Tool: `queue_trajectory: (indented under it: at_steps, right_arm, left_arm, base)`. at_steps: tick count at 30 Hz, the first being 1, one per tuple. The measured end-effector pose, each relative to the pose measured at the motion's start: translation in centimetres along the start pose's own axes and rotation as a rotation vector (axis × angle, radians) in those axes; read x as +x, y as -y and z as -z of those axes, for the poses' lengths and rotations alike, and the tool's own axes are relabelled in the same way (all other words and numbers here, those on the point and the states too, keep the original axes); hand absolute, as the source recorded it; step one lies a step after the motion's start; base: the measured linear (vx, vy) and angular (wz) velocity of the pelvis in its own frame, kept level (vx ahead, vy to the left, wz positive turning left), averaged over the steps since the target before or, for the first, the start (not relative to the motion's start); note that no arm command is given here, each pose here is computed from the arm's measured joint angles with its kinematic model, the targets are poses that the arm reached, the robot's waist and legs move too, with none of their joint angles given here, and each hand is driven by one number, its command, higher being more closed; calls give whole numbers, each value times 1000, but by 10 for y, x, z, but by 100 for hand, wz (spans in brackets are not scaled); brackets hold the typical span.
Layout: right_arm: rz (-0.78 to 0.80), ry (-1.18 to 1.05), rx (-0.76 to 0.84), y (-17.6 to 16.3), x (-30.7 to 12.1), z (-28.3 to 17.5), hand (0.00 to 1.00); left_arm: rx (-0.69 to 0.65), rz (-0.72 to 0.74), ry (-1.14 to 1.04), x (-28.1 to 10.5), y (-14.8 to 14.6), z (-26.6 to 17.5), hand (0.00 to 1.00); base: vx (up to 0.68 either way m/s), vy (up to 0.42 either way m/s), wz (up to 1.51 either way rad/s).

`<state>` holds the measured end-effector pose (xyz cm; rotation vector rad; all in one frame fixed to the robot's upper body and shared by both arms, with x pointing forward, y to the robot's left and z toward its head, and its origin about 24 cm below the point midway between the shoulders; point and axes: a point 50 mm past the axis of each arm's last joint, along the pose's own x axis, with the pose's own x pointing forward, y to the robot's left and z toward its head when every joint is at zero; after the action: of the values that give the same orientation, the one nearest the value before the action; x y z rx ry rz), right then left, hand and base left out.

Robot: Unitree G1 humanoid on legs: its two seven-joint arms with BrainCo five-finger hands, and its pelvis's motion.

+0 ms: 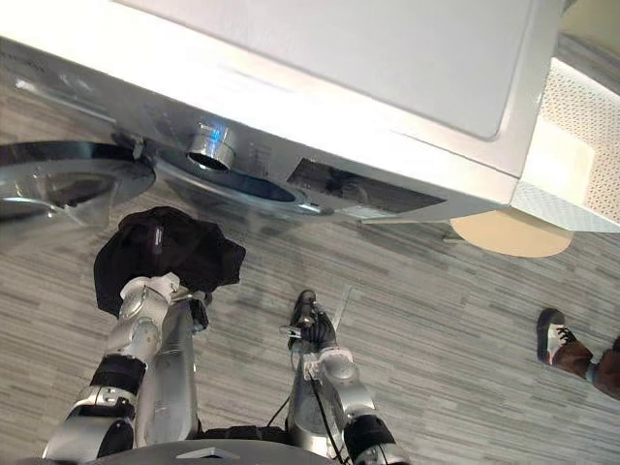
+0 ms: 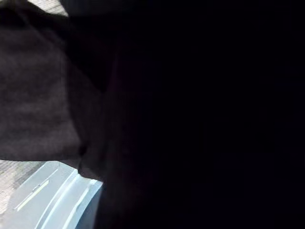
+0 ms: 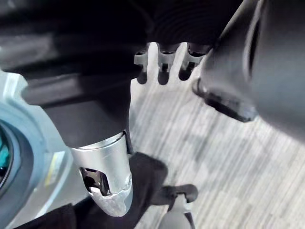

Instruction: Pick up the laundry basket with both hands and put the clothes into the washing machine.

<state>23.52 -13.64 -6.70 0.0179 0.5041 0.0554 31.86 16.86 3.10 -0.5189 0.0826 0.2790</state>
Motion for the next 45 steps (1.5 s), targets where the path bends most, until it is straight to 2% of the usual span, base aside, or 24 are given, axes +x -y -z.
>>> queue_trajectory:
  at_steps: [4, 10, 15, 16, 19, 24, 31, 37, 43, 45]
  right_arm:
    - [-49, 54, 82, -15, 3, -12, 0]
    - [-86, 170, 193, -29, 0, -35, 0]
    - [-44, 268, 235, -23, -4, -49, 0]
    - [35, 194, 262, -6, -8, -26, 0]
    - [35, 194, 262, -6, -8, -26, 0]
    - [44, 189, 297, -3, -8, -24, 0]
    - [176, 93, 556, 25, -22, 17, 0]
    - [194, 109, 637, 33, -26, 21, 0]
    - [153, 111, 562, 42, -26, 16, 0]
    - [135, 116, 547, 44, -29, 16, 0]
  left_arm:
    - [-37, 24, 93, 19, 22, -34, 100]
    - [-73, 43, 219, 24, 33, -71, 100]
    - [-123, 68, 261, 16, 39, -72, 100]
    - [-128, 131, 208, 10, 56, -54, 100]
    - [-128, 130, 208, 10, 56, -54, 100]
    - [-121, 84, 205, 2, 34, -48, 100]
    - [-82, -102, 87, -24, -30, -6, 100]
    - [-66, -123, 53, -31, -39, 4, 100]
    - [-52, -121, -15, -35, -43, 19, 100]
    - [-97, -138, -40, -38, -44, 27, 100]
  base:
    - [-60, -43, 16]
    - [-2, -40, 12]
    - [55, -33, 2]
    - [0, 0, 0]
    - [0, 0, 0]
    - [0, 0, -2]
    - [83, 62, -25]
    - [67, 128, -33]
    - [77, -75, -19]
    - [100, -236, 3]
